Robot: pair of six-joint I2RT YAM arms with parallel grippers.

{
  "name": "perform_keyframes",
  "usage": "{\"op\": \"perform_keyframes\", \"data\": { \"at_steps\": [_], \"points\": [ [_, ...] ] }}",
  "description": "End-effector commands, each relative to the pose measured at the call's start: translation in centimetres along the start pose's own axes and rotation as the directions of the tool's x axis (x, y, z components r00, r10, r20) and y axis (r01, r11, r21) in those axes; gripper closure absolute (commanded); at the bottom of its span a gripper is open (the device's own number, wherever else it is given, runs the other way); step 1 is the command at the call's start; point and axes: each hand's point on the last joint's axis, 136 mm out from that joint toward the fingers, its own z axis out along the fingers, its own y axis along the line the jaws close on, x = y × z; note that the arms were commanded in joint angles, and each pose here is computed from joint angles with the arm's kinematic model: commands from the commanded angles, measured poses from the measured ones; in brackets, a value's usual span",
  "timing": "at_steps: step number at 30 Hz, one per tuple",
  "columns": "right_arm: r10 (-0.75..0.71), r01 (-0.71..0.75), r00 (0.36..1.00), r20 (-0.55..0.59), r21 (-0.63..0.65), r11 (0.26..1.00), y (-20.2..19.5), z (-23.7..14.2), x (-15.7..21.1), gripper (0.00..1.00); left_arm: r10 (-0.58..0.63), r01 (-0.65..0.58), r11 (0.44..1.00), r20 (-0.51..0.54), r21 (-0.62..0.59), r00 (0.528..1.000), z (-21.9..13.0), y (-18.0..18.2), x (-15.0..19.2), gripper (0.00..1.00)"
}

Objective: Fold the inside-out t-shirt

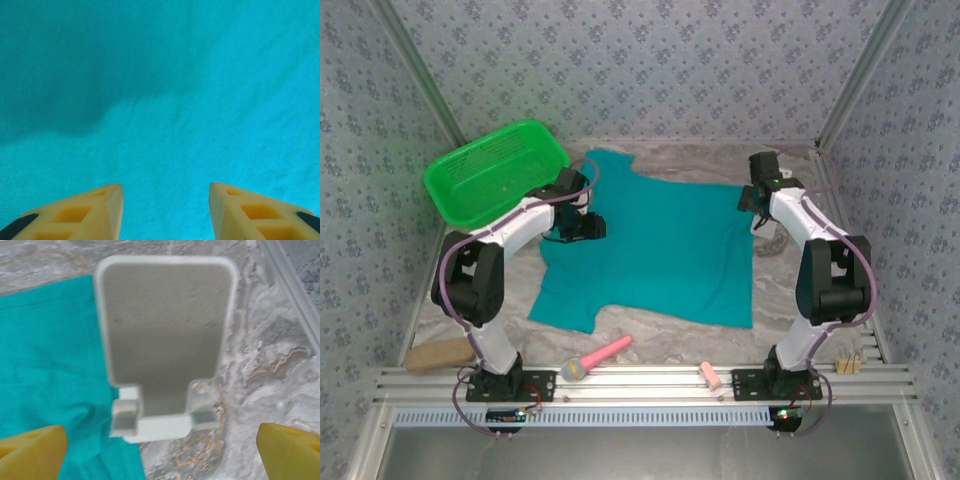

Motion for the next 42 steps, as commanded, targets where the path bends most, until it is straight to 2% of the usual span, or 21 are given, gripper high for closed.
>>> {"op": "perform_keyframes", "data": {
  "at_steps": [1, 5, 9, 13, 21, 30, 34, 39, 42],
  "points": [
    [-0.11, 0.11, 0.994, 0.016, 0.023, 0.994, -0.3, 0.7, -1.1, 0.01, 0.021, -0.021, 0.999, -0.01, 0.027, 1.0, -0.3, -0.9, -0.2, 0.52],
    [-0.068, 0.07, 0.997, 0.021, -0.102, 0.992, 0.3, 2.1, -1.7, 0.02, 0.025, -0.025, 0.999, -0.01, 0.036, 1.0, -0.6, -1.1, -0.2, 0.51],
    [-0.042, 0.047, 0.998, 0.037, -0.14, 0.989, -0.3, 3.6, -2.4, 0.06, 0.038, -0.038, 0.998, -0.015, 0.04, 0.999, -0.9, -1.3, -0.2, 0.52],
    [-0.007, 0.015, 0.999, 0.041, -0.184, 0.983, -1.3, 4.5, -3.1, 0.2, 0.045, -0.044, 0.998, -0.016, 0.054, 0.999, -1.2, -1.6, -0.2, 0.52],
    [-0.047, 0.057, 0.997, 0.058, -0.197, 0.979, -2.2, 4.3, -3.8, 0.4, 0.039, -0.037, 0.995, -0.018, 0.088, 0.999, -1.2, -2.2, -0.3, 0.52],
    [-0.08, 0.084, 0.995, 0.051, -0.062, 0.995, -6.0, 3.7, -4.2, 0.45, 0.024, -0.018, 0.992, -0.041, 0.124, 0.999, -1.0, -2.7, 0.3, 0.52],
    [-0.091, 0.089, 0.995, 0.041, 0.037, 0.995, -8.4, 3.1, -4.4, 0.44, 0.022, -0.016, 0.992, -0.046, 0.129, 0.999, -1.2, -2.8, 0.6, 0.52],
    [-0.084, 0.081, 0.996, 0.038, 0.071, 0.994, -9.9, 3.5, -4.4, 0.43, 0.013, -0.006, 0.99, -0.045, 0.144, 0.999, -1.8, -2.7, 0.9, 0.52],
    [-0.105, 0.101, 0.994, 0.034, 0.108, 0.989, -10.3, 3.4, -4.4, 0.41, -0.045, 0.055, 0.991, -0.079, 0.125, 0.996, -2.4, -1.9, 2.3, 0.51]
  ]
}}
